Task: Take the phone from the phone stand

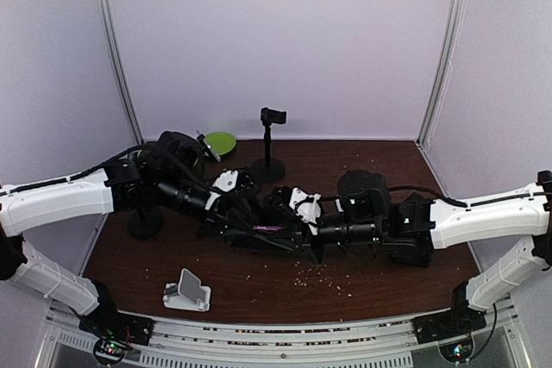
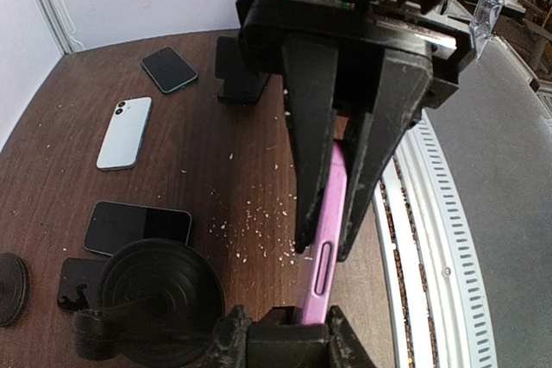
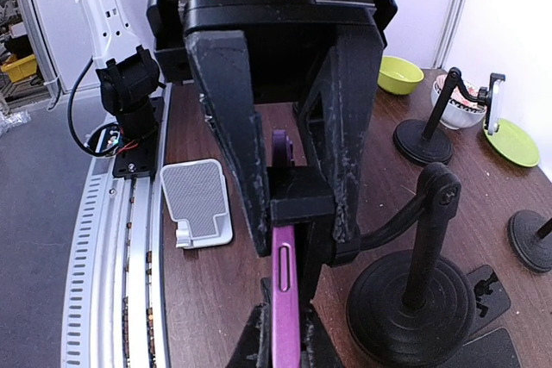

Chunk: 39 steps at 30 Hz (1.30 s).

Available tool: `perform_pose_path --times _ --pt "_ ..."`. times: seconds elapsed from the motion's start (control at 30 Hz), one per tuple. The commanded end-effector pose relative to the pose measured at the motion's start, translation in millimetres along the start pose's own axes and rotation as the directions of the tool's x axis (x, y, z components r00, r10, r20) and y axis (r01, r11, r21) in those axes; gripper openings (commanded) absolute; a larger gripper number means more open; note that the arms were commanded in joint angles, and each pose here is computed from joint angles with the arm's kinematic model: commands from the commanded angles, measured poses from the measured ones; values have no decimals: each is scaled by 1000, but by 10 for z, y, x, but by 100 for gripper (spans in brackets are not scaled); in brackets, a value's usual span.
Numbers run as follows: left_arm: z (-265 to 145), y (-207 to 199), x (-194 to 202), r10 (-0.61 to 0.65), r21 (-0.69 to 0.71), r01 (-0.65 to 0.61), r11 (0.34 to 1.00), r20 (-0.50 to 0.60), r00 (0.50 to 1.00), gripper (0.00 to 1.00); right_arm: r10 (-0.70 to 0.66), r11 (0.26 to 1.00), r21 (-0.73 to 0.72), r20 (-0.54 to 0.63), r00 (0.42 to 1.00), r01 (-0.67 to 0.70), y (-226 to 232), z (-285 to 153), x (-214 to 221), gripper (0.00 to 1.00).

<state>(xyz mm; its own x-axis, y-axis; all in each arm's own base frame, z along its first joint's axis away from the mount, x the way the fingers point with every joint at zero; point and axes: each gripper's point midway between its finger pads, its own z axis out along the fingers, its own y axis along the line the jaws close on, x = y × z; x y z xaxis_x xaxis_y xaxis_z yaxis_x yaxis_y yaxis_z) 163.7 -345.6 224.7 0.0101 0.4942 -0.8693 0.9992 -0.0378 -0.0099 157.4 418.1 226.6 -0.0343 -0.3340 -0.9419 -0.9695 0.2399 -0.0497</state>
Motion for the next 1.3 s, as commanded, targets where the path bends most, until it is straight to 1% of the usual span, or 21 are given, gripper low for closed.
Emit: perform_pose_path --times 0.0,0.9,1.27 --pt "-67 39 -103 -6 -7 6 1000 11 1000 0 -60 992 114 80 995 50 -190 -197 -223 0" --pt "-53 33 -89 -12 3 12 1000 4 1000 0 -53 986 161 81 995 39 -291 -364 -150 0" --pt "-41 46 -60 -17 0 17 1000 -7 1000 0 -57 982 182 56 997 46 -357 -465 -72 0"
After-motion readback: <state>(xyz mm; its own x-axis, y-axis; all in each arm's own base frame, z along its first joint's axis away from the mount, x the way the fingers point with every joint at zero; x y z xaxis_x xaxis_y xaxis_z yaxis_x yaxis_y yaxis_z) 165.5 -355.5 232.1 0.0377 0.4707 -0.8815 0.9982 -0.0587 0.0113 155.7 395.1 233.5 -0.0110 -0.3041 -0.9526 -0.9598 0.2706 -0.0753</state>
